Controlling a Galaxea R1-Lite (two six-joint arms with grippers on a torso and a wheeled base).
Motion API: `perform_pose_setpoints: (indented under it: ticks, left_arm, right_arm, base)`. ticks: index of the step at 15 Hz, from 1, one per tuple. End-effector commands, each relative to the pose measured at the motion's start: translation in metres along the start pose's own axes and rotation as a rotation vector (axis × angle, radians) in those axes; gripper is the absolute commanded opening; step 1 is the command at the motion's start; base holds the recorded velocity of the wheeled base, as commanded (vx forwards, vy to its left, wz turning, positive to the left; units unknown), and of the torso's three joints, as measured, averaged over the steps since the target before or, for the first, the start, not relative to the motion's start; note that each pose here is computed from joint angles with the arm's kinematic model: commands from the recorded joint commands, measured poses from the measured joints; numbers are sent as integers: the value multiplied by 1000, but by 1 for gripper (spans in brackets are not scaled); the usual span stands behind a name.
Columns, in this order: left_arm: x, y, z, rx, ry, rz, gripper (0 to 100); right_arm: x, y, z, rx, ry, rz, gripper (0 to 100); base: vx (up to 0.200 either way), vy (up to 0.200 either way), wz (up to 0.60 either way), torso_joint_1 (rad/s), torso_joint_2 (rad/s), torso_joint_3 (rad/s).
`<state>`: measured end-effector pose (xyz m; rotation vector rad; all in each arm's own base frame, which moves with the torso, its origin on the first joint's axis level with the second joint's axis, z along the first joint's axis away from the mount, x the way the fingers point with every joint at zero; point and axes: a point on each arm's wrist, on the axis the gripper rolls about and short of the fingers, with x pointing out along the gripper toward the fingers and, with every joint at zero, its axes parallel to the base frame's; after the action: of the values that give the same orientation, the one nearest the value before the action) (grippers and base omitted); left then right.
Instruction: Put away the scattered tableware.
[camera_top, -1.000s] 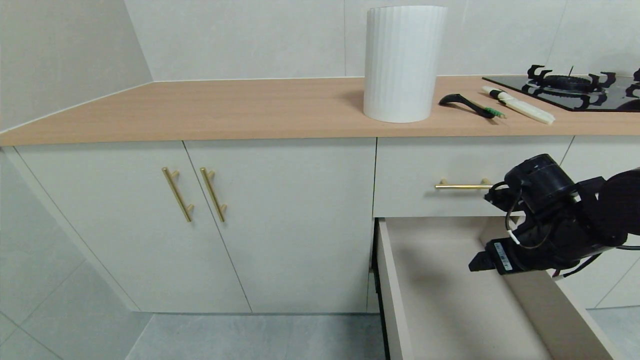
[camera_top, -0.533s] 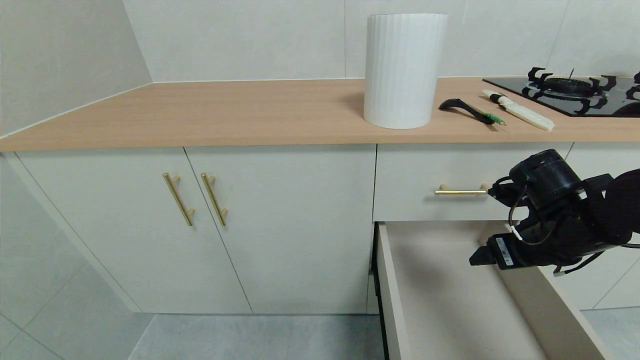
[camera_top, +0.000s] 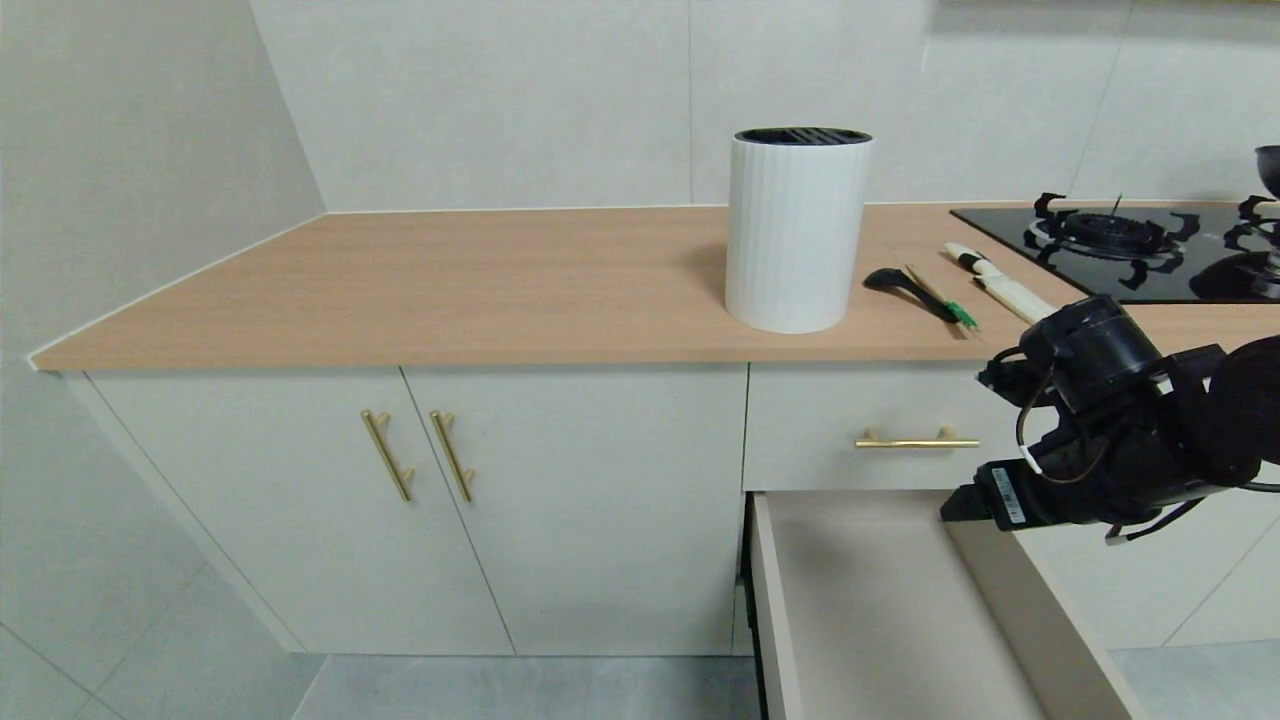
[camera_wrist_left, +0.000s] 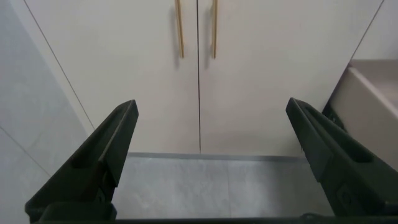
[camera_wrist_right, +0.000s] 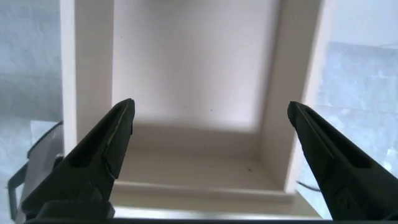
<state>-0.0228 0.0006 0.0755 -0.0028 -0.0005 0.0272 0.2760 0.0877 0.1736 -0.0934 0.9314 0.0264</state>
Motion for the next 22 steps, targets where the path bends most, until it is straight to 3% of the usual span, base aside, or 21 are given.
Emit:
perform_pose_setpoints:
  ticks: [1,6,7,10,14,19,22]
  left_arm:
    - [0,0,0,0,0,0,100]
    - [0,0,0,0,0,0,100]
    - [0,0,0,0,0,0,100]
    - [0,0,0,0,0,0,100]
    - [0,0,0,0,0,0,100]
    - [0,0,0,0,0,0,100]
    - [0,0,0,0,0,0,100]
  right_arm:
    - [0,0,1,2,-9,-2,100]
    - [-1,0,3,7,-36,-18,100]
    - [-1,0,7,14,-72,-24,100]
    - [-6,4,37,11,-291,-2,100]
    - [-22,5,79,30,-437,5,100]
    - [-4,1,80,40,-407,-18,100]
    - [17,-12,91,84,-388,-60,100]
  base:
    - [0,0,0,188,-471,-295]
    - [0,0,0,179,-444,-269]
    - [0,0,0,66,-149,-85]
    - [0,0,0,19,-47,-24]
    - [0,0,0,0,0,0]
    - [0,0,0,0,0,0]
    - [0,0,0,0,0,0]
